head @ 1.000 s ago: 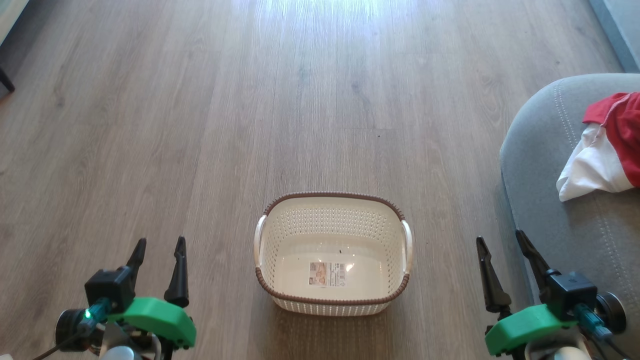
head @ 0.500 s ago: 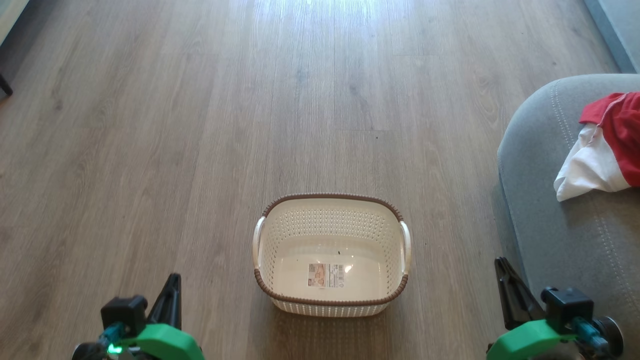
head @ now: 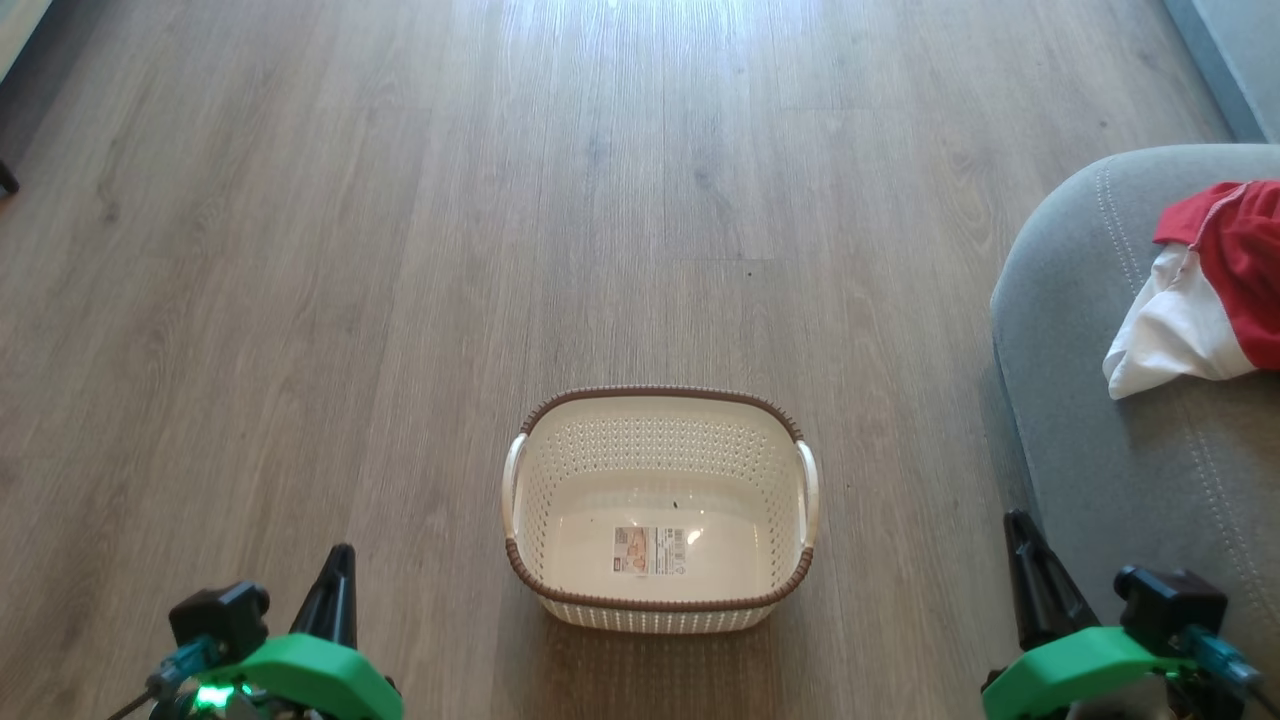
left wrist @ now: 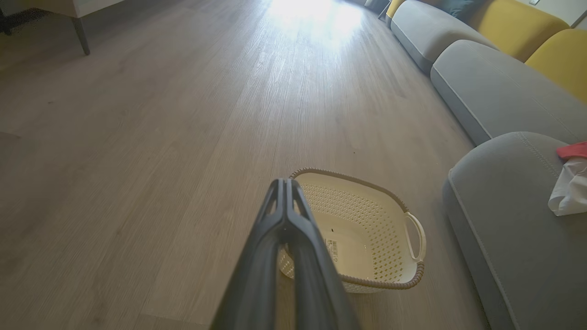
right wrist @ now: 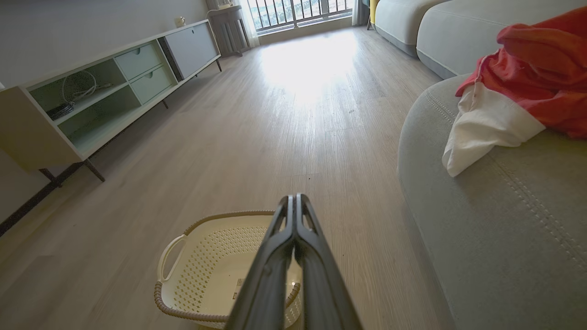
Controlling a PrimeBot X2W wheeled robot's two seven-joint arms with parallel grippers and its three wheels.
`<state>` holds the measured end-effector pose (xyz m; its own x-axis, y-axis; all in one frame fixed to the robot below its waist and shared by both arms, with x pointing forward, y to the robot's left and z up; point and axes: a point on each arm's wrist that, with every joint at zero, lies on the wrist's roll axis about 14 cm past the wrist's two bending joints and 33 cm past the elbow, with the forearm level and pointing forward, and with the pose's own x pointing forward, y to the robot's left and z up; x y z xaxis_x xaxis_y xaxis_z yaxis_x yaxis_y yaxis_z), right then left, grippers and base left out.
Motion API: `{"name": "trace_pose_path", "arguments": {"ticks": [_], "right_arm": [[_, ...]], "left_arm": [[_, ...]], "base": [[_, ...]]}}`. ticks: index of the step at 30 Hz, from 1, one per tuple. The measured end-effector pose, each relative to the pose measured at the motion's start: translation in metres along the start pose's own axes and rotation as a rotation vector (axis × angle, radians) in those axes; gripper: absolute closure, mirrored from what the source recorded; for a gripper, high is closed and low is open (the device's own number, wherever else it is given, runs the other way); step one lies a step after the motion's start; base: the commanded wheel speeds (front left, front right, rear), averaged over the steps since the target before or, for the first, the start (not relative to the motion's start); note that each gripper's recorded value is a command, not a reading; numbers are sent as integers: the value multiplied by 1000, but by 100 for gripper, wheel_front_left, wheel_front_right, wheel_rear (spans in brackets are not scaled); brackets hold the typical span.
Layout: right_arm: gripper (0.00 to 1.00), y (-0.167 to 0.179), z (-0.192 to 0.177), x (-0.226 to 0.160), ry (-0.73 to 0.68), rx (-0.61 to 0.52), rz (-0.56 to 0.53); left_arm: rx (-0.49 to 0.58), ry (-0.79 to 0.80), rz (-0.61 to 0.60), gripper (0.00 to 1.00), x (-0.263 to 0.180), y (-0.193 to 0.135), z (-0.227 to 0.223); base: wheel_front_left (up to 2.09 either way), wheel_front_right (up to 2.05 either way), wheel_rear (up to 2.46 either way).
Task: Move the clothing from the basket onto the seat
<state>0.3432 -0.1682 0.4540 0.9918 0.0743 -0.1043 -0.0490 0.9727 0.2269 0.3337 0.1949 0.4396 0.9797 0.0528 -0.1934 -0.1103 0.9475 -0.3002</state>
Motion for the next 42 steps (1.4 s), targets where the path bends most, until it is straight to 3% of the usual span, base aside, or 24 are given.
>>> {"name": "trace_pose_path", "arguments": {"ticks": [42], "right_arm": [[100, -21, 7, 8, -9, 518, -101]], "left_arm": [[-482, 58, 19, 100, 13, -1, 2]], "base": [[0, 0, 0]]}}
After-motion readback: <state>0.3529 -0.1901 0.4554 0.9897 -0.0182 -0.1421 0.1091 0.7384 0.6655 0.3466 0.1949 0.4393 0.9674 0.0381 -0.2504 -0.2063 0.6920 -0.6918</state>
